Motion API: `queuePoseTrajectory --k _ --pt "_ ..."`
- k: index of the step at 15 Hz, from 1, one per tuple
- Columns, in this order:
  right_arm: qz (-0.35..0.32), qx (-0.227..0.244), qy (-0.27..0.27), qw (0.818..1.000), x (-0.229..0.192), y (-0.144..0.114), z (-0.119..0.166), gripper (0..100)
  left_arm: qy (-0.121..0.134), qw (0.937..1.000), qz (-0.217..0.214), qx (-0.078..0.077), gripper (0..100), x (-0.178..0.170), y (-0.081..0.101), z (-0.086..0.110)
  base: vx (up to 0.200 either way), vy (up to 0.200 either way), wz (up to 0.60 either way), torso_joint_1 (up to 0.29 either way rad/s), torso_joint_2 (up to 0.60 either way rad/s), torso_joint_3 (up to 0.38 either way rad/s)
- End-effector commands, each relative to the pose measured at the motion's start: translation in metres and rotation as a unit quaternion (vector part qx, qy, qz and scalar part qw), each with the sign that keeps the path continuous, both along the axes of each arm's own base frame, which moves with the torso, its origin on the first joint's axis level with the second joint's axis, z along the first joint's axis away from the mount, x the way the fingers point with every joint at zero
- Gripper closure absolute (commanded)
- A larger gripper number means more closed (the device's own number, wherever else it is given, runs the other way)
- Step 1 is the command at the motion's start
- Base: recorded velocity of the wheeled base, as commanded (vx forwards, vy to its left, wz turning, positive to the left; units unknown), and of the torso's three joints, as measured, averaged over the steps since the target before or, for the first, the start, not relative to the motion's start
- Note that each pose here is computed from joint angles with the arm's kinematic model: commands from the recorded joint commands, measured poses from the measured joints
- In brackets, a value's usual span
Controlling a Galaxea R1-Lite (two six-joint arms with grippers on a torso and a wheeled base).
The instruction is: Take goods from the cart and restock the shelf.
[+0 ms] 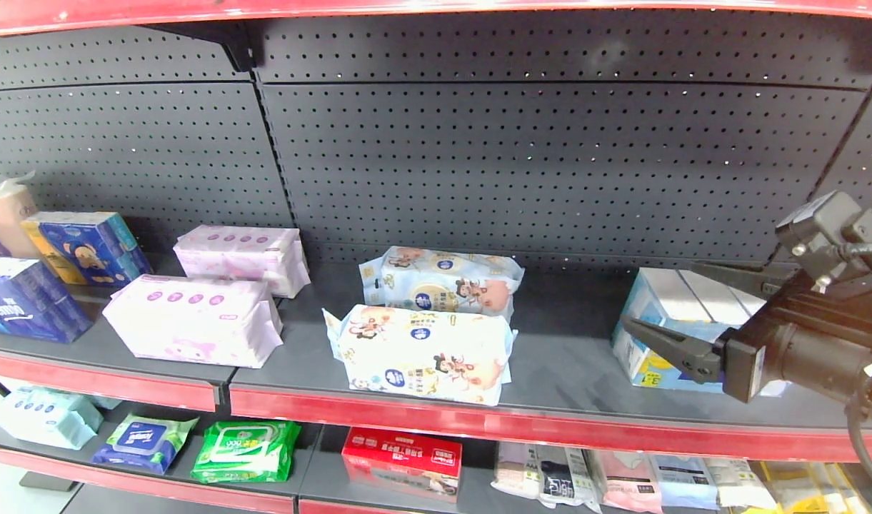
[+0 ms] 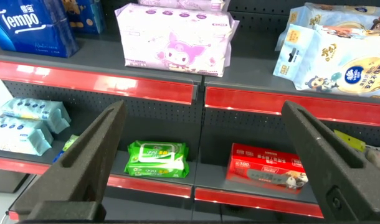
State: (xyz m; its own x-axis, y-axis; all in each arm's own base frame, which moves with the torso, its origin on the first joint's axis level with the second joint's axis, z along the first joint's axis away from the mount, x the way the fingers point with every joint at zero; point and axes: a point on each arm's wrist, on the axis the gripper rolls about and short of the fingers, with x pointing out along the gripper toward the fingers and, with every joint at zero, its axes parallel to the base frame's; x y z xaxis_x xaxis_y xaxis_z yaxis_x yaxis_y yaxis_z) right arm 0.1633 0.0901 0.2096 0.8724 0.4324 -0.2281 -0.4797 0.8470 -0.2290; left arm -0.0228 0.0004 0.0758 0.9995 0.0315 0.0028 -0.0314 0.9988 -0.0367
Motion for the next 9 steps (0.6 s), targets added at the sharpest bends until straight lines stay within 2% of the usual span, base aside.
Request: queuePoseTrajectory --k 1,6,9 --pt "-0.010 0.001 0.002 1.000 0.000 -0.004 -0.001 0 0.000 1.0000 0.000 -0.001 0 0.000 0.000 0.000 0.000 0.000 0.00 0.000 0.00 0.000" --pt "-0.049 0.017 -0.016 0.998 0.011 -0.023 0.011 0 0.000 1.0000 0.000 0.000 0 0.000 0.000 0.000 0.000 0.000 0.00 0.000 0.00 0.000" --pt "-0.046 0.022 -0.011 0.999 0.009 -0.032 0.008 0 0.000 1.0000 0.000 0.000 0 0.000 0.000 0.000 0.000 0.000 0.00 0.000 0.00 0.000"
